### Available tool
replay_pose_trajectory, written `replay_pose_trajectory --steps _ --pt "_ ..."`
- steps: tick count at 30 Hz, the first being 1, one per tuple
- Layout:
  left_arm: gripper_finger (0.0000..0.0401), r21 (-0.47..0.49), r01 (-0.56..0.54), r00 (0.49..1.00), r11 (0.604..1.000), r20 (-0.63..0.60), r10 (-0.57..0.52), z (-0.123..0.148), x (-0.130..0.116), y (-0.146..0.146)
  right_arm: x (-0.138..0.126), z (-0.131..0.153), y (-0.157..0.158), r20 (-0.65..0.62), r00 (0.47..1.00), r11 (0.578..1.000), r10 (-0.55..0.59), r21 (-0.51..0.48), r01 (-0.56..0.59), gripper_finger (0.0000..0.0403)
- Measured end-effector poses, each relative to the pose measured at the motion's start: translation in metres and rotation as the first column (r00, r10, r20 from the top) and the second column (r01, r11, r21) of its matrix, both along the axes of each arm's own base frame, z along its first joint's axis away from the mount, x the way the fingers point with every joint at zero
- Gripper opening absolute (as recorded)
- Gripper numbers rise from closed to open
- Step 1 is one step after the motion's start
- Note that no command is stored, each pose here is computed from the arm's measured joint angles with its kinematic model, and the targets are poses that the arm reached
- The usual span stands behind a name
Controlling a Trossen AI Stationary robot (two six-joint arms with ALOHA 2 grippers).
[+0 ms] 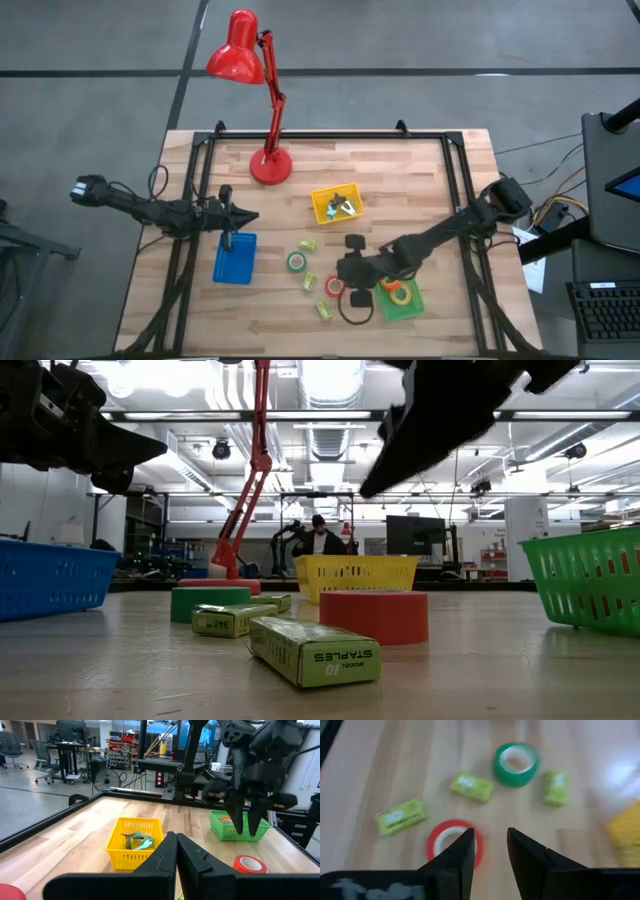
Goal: Pick and place Stapler, Stapler remover, tape
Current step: Put the red tape into the green bin
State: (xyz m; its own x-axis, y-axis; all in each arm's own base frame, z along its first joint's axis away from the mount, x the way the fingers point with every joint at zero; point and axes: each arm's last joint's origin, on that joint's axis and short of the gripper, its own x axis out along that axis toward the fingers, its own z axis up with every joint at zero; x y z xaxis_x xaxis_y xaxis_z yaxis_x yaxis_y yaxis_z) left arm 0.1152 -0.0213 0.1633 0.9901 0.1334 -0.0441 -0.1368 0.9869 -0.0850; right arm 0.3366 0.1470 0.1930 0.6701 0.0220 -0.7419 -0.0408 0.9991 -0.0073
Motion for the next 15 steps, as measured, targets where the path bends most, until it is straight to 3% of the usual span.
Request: replay_pose_trajectory --steps 15 --pt "0.001 0.001 0.0 1.0 1.0 -0.003 0.0 0.0 0.0 0.0 0.028 -0.02 0.01 -0.092 0.995 0.989 0.026 0.147 -0.013 0.016"
